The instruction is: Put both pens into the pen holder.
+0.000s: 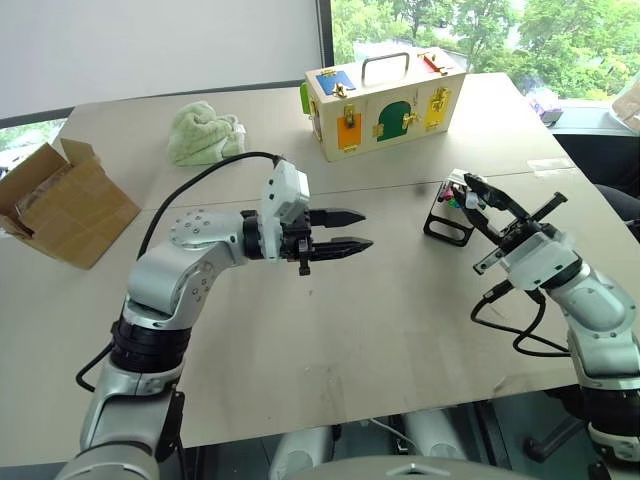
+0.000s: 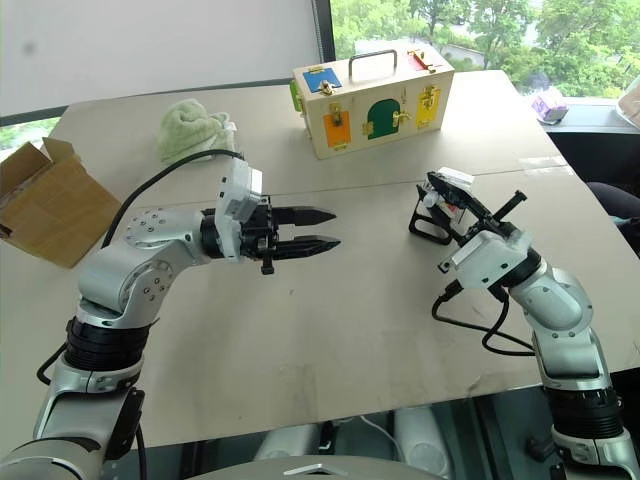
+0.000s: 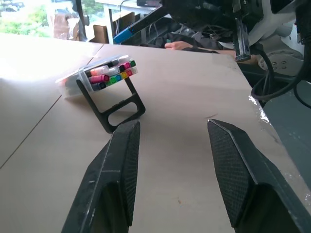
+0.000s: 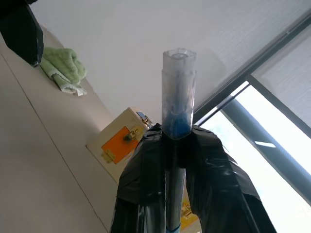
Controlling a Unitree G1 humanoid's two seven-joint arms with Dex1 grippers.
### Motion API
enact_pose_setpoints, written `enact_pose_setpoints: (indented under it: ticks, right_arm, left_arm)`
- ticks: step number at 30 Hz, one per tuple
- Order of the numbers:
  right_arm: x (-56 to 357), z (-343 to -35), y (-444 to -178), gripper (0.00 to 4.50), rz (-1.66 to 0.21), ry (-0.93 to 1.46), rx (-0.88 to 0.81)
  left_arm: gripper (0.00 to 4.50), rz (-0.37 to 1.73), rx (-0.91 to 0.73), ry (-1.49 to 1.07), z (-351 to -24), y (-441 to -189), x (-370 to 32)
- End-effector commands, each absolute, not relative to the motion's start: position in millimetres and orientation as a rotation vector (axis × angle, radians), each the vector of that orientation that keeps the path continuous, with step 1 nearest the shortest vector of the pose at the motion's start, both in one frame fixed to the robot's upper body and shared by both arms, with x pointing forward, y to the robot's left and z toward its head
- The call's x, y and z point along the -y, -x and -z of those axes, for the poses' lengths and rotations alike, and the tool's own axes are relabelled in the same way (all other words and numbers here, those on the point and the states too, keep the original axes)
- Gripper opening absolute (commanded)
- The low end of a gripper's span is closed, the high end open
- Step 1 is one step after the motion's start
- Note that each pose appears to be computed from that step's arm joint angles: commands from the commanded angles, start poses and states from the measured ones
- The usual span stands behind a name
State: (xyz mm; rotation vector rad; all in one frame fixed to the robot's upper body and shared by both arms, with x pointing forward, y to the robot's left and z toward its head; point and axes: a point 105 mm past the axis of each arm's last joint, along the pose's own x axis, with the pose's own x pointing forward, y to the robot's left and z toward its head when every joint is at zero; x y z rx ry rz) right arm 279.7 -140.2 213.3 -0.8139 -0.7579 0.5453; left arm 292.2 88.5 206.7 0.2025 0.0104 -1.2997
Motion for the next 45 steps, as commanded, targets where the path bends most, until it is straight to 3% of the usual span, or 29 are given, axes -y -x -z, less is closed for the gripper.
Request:
enact_pose_setpoints:
  ticks: [1, 22, 30, 32, 40, 45]
  right_arm:
    - [140, -219, -280, 0.14, -0.521, 0.82, 0.817]
    - [138, -206, -297, 0.14, -0.535, 0.765, 0.784]
    - [147, -204, -316, 3.8, -0.495, 0.713, 0.724]
    - [147, -206, -317, 4.44, -0.493, 0.717, 0.734]
    - [142, -208, -306, 4.44, -0.54, 0.684, 0.777]
    - [124, -188, -284, 4.44, -0.826, 0.397, 0.601]
  left_arm:
    - [2.24, 1.284, 0.062, -0.222, -229, -289, -88]
    - [2.24, 1.173, 0.028, -0.227, -231, -295, -93]
    - [2.29, 1.164, 0.031, -0.237, -232, -298, -94]
    - [2.29, 1.162, 0.032, -0.238, -233, -298, -94]
    - [2.29, 1.126, 0.033, -0.237, -227, -300, -99]
    - [2.29, 0.994, -0.013, -0.283, -190, -299, -125]
